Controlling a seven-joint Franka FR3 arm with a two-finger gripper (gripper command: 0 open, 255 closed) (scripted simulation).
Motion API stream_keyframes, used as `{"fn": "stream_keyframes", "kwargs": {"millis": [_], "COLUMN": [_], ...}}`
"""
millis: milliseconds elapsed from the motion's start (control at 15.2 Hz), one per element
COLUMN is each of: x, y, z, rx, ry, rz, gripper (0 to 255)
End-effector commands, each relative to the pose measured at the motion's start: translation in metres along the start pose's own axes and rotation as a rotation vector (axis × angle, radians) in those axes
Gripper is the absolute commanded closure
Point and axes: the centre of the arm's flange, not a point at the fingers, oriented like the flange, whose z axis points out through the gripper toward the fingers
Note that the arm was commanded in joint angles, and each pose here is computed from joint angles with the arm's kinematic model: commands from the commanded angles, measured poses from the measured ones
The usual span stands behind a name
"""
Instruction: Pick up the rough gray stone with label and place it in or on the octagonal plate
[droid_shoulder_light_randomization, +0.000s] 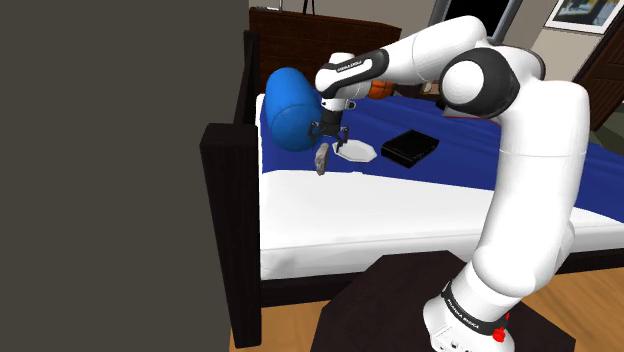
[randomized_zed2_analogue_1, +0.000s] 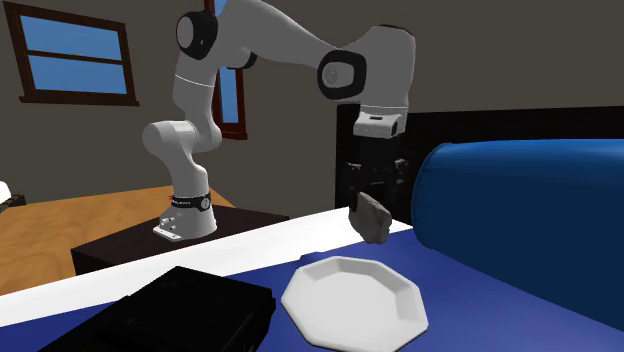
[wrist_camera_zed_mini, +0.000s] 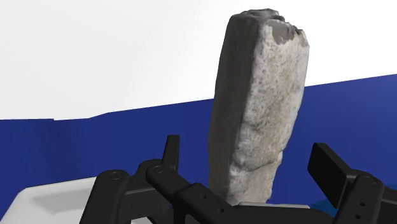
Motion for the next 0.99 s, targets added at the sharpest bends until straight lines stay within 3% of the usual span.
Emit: {"fn": "stream_keyframes", "kwargs": {"millis": [0,528,594,924], "x": [-0.001,-0.001,-0.001,-0.0009], "y": [-0.0003,-0.0003,-0.0003,-0.0002], "z": [0.0109,0.0139,0.0139,0.0141], "rx": [0.0,0.0,0.0,0.0], "ry": [0.0,0.0,0.0,0.0], "rz": [0.0,0.0,0.0,0.0], "gripper": [0,0,255,255]}}
